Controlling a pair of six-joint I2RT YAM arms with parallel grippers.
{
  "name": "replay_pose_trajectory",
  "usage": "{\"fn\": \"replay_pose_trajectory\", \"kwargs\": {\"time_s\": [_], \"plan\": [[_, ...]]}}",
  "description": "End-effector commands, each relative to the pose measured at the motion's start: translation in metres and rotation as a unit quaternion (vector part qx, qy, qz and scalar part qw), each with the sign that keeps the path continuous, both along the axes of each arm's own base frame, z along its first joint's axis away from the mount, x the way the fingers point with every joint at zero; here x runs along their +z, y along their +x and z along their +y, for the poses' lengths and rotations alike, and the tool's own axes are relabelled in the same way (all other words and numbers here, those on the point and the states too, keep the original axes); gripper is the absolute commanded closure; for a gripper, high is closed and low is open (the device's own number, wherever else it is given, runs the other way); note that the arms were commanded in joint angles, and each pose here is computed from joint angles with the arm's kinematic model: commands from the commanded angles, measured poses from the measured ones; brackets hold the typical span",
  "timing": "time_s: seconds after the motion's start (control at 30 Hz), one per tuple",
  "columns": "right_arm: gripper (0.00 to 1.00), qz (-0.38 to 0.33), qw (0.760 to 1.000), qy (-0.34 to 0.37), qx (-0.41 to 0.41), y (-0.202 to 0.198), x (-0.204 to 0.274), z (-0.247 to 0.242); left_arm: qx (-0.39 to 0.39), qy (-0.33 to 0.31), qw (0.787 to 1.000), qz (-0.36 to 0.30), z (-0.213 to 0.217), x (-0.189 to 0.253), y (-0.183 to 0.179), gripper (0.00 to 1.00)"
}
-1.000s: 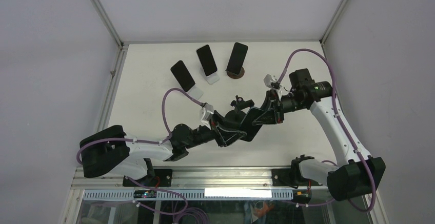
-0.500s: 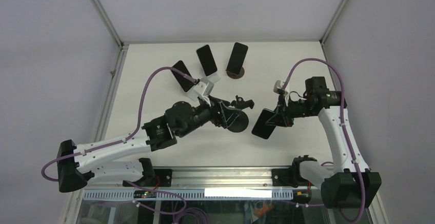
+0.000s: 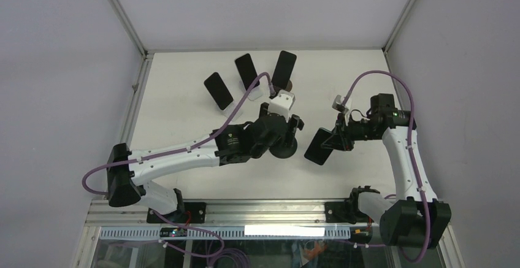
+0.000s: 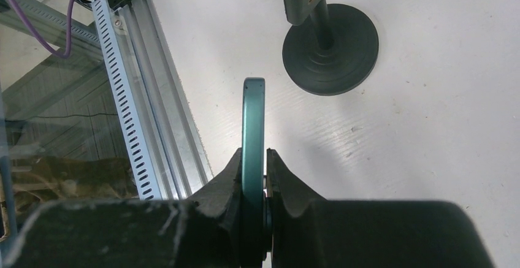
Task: Place the phone on the phone stand
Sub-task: Pick up the phone at the center of the board.
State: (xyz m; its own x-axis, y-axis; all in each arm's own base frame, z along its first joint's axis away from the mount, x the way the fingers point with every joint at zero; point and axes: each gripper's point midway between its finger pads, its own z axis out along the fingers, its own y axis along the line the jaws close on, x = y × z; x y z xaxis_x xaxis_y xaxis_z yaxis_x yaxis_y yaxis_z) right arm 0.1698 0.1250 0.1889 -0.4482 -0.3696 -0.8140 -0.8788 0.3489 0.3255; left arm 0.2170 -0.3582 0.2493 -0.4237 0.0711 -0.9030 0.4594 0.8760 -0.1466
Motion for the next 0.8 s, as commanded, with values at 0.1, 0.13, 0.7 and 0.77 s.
{"fn": "replay_pose_trajectory", "kwargs": {"time_s": [0.1,0.13,0.7,0.77], "plan": [[1.0,-0.022,0.999,0.026,-0.002,0.005,0.012,0.004,0.035,0.085,0.994,-0.052,-0.003,0.013,0.01,0.4],[1.0,-0.023,0.999,0.027,-0.002,0.005,0.012,0.004,0.037,0.093,0.993,-0.057,-0.003,0.013,0.01,0.4],[1.0,-0.022,0.999,0.03,-0.005,0.005,0.013,0.003,0.065,0.143,0.985,-0.072,0.001,-0.009,0.007,0.59],[1.0,-0.021,0.999,0.03,-0.006,0.005,0.013,0.003,0.062,0.146,0.985,-0.071,0.001,-0.012,0.007,0.66]]}}
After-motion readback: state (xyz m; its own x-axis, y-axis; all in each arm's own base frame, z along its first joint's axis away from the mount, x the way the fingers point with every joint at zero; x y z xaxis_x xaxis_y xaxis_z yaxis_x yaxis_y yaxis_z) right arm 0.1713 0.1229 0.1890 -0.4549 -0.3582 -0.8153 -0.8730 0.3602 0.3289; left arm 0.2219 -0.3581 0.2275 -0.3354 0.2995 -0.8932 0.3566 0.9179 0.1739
